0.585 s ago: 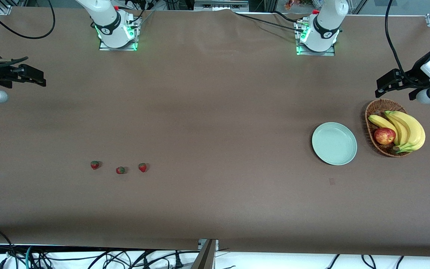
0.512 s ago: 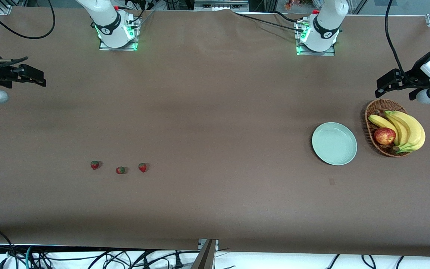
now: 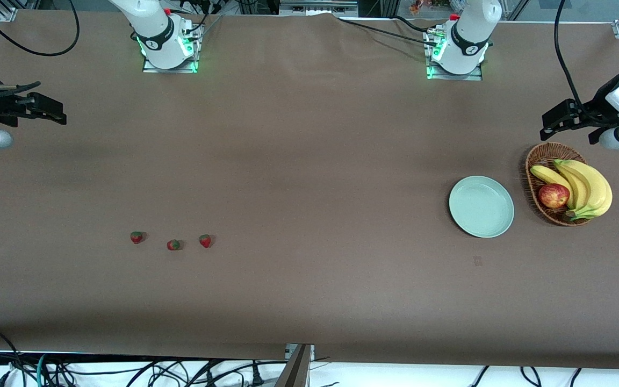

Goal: Collect all strawberries into plate

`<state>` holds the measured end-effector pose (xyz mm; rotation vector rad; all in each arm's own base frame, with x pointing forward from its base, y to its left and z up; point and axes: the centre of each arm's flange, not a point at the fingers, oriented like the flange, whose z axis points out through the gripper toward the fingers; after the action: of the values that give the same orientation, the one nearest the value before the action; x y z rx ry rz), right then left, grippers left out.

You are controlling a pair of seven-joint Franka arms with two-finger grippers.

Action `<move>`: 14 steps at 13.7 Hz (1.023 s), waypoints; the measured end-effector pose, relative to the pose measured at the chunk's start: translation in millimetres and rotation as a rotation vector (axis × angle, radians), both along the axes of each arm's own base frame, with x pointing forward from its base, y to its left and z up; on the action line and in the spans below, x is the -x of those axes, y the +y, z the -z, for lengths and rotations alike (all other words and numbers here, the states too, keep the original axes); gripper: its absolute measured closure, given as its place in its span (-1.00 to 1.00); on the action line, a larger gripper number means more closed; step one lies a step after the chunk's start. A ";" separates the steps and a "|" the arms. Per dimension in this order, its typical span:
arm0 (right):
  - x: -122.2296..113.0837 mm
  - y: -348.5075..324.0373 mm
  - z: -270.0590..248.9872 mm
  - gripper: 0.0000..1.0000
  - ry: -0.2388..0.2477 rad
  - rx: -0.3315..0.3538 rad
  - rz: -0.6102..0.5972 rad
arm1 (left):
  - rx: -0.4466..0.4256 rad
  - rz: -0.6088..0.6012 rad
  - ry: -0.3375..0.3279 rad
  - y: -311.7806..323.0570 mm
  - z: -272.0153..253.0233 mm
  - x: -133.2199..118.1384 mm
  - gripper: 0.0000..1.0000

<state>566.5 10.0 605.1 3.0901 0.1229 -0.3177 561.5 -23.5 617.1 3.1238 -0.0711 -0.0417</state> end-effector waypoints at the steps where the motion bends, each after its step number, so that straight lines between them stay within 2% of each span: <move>1: 0.0 0.0 0.0 -1.00 0.000 0.000 0.000 | 0.000 0.000 0.000 0.0 0.0 0.0 -1.00; 11: -3.3 1.6 1.9 -1.00 -0.010 -0.002 -0.003 | 0.000 0.000 0.000 0.0 0.0 0.0 -1.00; 14: -10.1 10.2 14.7 -1.00 0.006 -0.003 -0.018 | 0.000 0.000 0.000 0.0 0.0 0.0 -1.00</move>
<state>576.6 20.2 590.5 3.0896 0.1517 -0.3258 561.5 -23.5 617.1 3.1238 -0.0711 -0.0417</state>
